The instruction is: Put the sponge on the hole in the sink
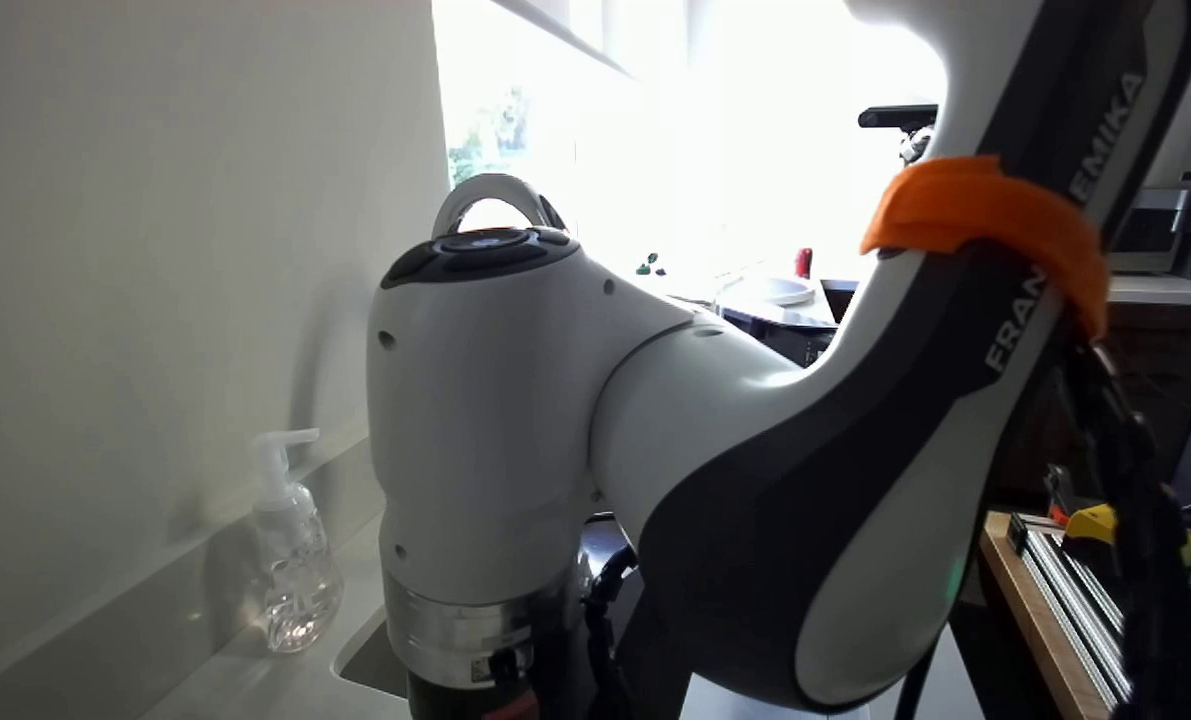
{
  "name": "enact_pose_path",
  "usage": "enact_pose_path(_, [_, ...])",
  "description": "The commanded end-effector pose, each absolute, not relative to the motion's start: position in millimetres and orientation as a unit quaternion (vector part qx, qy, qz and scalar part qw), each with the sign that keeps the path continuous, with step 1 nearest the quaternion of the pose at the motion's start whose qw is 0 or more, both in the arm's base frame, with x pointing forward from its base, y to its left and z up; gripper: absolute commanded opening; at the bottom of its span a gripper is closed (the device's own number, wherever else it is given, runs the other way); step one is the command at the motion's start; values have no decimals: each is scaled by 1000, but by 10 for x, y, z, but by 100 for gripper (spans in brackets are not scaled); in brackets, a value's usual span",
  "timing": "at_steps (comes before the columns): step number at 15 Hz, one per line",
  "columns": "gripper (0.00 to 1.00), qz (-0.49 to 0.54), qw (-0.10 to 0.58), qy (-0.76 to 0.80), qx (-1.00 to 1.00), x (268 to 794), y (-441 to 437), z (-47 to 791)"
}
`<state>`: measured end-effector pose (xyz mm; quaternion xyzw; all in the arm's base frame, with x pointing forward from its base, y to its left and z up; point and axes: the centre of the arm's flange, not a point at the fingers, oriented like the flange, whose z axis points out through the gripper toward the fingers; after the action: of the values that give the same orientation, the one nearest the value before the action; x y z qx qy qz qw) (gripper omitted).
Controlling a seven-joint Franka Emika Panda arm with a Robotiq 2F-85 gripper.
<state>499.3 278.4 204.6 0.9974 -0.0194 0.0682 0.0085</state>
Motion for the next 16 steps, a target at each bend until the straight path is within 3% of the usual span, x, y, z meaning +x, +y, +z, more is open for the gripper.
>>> enact_pose_path(1, [37, 78, 0, -59, 995, 4939, 2574, 2058])
enact_pose_path(8, [37, 79, 10, -148, 986, 4978, 1987, 2149])
enact_pose_path(16, [37, 54, 9, -266, 963, 4648, 1434, 2095])
